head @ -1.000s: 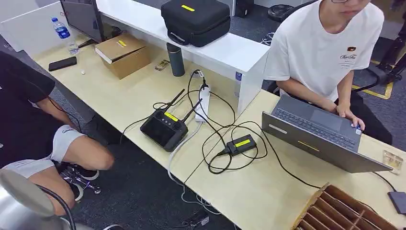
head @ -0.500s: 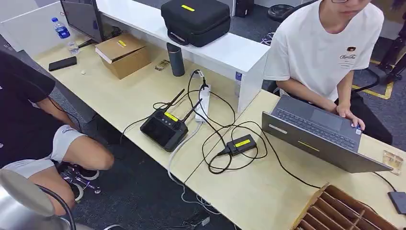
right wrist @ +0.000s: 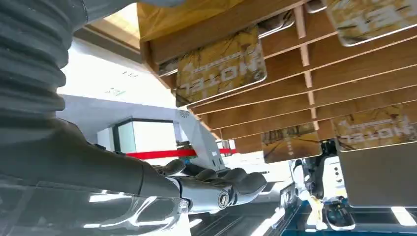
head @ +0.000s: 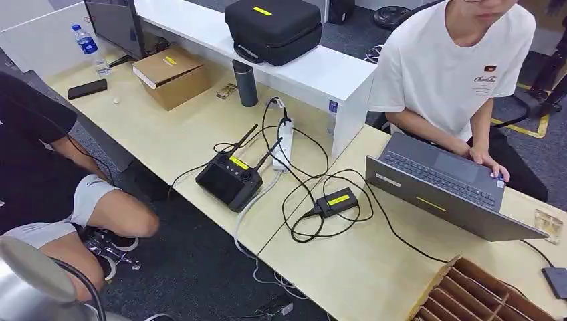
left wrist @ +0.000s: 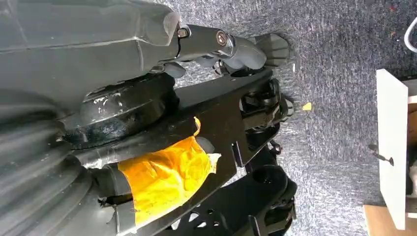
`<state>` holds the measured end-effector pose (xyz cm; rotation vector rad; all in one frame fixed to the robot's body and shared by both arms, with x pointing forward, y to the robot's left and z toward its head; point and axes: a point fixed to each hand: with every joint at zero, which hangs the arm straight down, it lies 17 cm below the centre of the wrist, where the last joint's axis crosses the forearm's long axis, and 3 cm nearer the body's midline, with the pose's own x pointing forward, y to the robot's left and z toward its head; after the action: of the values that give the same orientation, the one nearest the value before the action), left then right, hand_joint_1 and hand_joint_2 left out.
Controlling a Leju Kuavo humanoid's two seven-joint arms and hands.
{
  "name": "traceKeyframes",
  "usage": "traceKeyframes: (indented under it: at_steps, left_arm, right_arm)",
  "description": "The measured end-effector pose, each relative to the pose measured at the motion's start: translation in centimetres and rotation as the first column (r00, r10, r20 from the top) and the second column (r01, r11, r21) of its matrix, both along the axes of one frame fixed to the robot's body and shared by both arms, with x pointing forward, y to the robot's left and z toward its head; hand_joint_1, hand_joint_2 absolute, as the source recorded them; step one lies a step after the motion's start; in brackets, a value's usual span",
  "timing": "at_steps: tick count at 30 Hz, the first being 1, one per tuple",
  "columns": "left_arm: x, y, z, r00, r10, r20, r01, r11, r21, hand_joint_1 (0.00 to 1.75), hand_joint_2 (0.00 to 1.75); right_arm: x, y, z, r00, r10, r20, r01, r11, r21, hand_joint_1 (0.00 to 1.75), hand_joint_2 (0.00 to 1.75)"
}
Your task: Pass the card to the sensor for recognition and then transmit it.
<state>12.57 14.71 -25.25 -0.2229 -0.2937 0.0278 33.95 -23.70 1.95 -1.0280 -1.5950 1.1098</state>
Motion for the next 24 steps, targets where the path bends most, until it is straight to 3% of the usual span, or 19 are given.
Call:
traceKeyframes:
  at_steps: [9, 10, 11, 12, 24]
  left_arm:
    - [0.0, 0.0, 0.0, 1.0, 0.0, 0.0, 0.0, 1.0, 0.0, 0.0, 1.75]
    - [0.0, 0.0, 0.0, 1.0, 0.0, 0.0, 0.0, 1.0, 0.0, 0.0, 1.75]
    - [0.0, 0.0, 0.0, 1.0, 0.0, 0.0, 0.0, 1.0, 0.0, 0.0, 1.75]
    - [0.0, 0.0, 0.0, 1.0, -0.001, 0.0, 0.001, 1.0, 0.0, 0.0, 1.75]
    - [0.0, 0.0, 0.0, 1.0, -0.001, 0.0, 0.001, 1.0, 0.0, 0.0, 1.75]
  right_arm:
    - [0.12, -0.44, 0.08, 1.0, -0.009, 0.004, 0.009, 1.0, -0.002, 0.0, 1.75]
    - [0.12, -0.41, 0.08, 1.0, -0.009, 0.003, 0.009, 1.0, -0.001, 1.08, 1.75]
    - [0.12, -0.4, 0.06, 1.0, -0.01, 0.002, 0.01, 1.0, 0.001, 1.08, 1.75]
    - [0.11, -0.4, 0.02, 1.0, -0.011, 0.0, 0.011, 1.0, 0.004, 1.75, 1.75]
    - [-0.02, -0.61, -0.5, 1.0, -0.018, -0.019, 0.018, 0.999, 0.036, 1.75, 1.75]
